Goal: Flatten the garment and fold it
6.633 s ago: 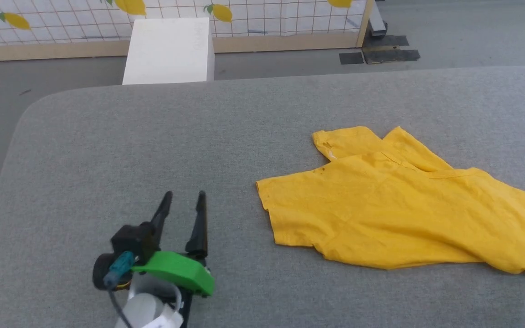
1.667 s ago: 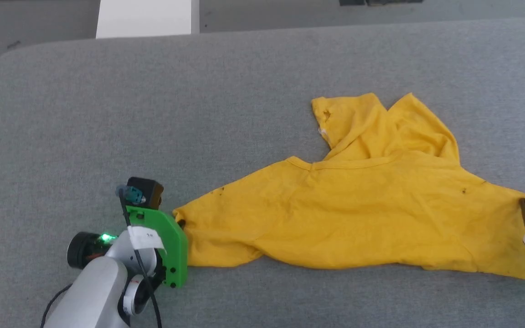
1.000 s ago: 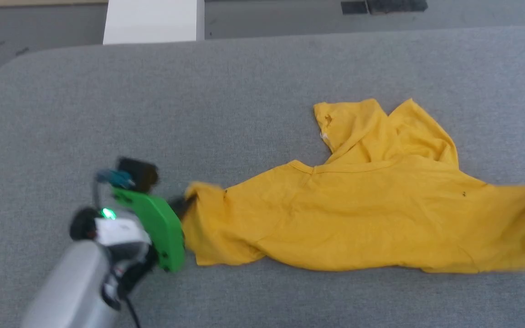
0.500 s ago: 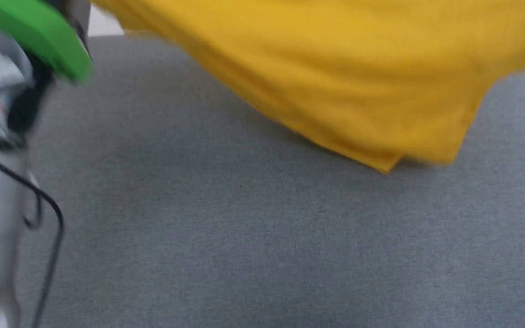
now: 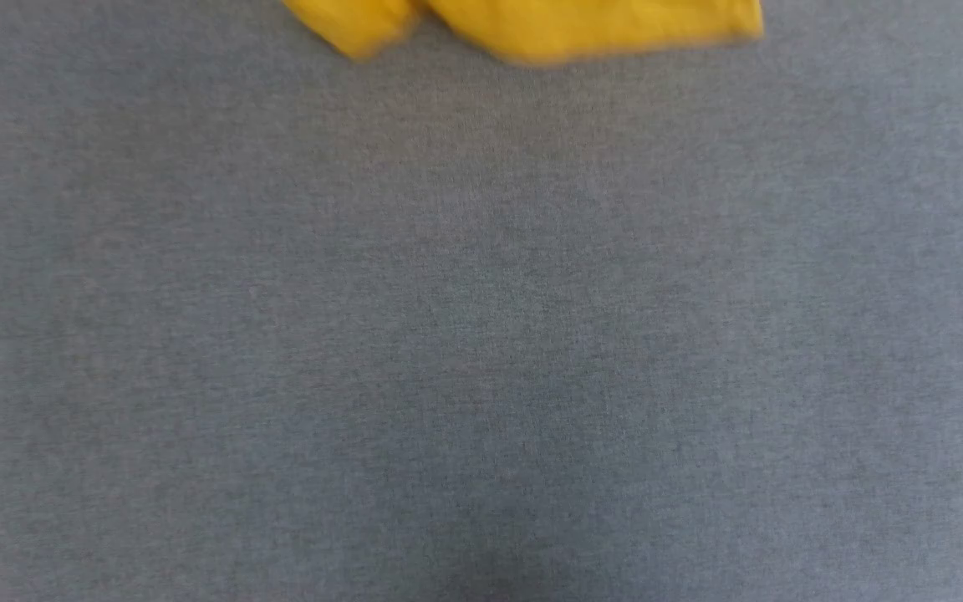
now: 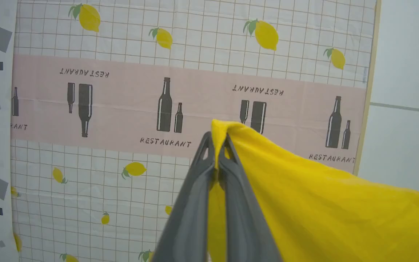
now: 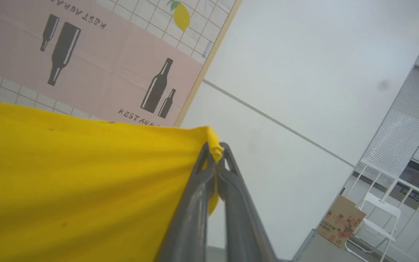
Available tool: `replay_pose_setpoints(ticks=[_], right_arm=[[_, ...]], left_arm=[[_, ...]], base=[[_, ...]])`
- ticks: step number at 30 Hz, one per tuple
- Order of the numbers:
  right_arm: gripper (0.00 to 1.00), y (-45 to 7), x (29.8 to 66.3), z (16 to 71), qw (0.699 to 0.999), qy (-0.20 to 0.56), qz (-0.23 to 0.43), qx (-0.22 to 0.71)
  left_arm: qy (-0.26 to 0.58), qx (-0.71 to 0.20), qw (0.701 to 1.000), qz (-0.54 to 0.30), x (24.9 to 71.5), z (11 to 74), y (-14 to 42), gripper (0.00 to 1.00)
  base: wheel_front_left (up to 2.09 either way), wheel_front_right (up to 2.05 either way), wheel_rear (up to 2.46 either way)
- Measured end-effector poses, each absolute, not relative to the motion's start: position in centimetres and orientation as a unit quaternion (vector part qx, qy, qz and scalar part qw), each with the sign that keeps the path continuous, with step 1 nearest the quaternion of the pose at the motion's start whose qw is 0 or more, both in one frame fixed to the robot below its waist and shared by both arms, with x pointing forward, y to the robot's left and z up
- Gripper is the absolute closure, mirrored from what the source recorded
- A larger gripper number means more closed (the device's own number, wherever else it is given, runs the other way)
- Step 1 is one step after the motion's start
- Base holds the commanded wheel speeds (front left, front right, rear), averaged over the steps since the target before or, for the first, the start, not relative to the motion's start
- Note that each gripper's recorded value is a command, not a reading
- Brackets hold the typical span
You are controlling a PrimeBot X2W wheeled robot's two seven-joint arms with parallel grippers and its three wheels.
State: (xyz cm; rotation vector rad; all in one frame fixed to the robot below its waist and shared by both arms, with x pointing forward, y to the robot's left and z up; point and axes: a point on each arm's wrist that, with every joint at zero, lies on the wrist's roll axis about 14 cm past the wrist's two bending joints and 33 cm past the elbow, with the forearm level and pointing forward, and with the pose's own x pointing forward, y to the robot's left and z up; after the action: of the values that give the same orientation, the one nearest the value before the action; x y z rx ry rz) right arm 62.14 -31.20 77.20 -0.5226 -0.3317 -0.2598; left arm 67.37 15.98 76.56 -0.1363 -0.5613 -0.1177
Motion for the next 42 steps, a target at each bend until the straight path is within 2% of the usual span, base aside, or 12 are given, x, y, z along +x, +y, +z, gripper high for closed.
replay_pose_setpoints(ticks=[6,11,17,18,20,21,22,26,33,42], right_arm=[[1.00,-30.6,62.9,81.2,0.915,-0.259,-0.143,-0.273],[1.00,-30.1,64.7,79.0,0.925,-0.235,-0.128,-0.268],[1.00,-30.2,66.4,69.2,0.956,-0.141,-0.091,-0.242],[1.00,-29.7,65.8,63.1,0.970,-0.084,-0.063,-0.220],[1.00,-29.3,65.0,60.1,0.975,-0.053,-0.048,-0.210],[1.00,-29.1,64.4,58.6,0.979,-0.037,-0.042,-0.198],[1.00,-29.0,62.1,54.6,0.985,0.017,-0.030,-0.168],[1.00,-29.3,57.7,50.1,0.987,0.092,-0.024,-0.129],[1.00,-30.1,47.8,45.3,0.977,0.200,-0.033,-0.066],[1.00,-30.3,37.2,43.9,0.961,0.263,-0.083,-0.022]], left_arm=[[-0.346,-0.105,0.931,-0.040,68.6,78.2,16.9,1.00],[-0.308,-0.081,0.946,-0.052,69.8,75.7,16.5,1.00],[-0.168,-0.031,0.983,-0.069,70.9,65.2,16.4,1.00],[-0.073,-0.019,0.994,-0.080,69.8,58.5,16.5,1.00],[-0.017,-0.013,0.996,-0.085,68.5,55.0,16.7,1.00],[0.018,-0.015,0.996,-0.091,67.5,53.0,16.7,1.00],[0.105,-0.033,0.989,-0.101,63.9,48.0,16.6,1.00],[0.184,-0.070,0.974,-0.110,57.9,44.2,16.2,1.00],[0.255,-0.160,0.948,-0.100,47.4,42.2,15.3,1.00],[0.307,-0.199,0.929,-0.054,37.5,41.2,16.2,1.00]], base=[[0.00,0.00,0.00],[0.00,0.00,0.00],[0.00,0.00,0.00],[0.00,0.00,0.00],[0.00,0.00,0.00],[0.00,0.00,0.00],[0.00,0.00,0.00],[0.00,0.00,0.00],[0.00,0.00,0.00],[0.00,0.00,0.00]])
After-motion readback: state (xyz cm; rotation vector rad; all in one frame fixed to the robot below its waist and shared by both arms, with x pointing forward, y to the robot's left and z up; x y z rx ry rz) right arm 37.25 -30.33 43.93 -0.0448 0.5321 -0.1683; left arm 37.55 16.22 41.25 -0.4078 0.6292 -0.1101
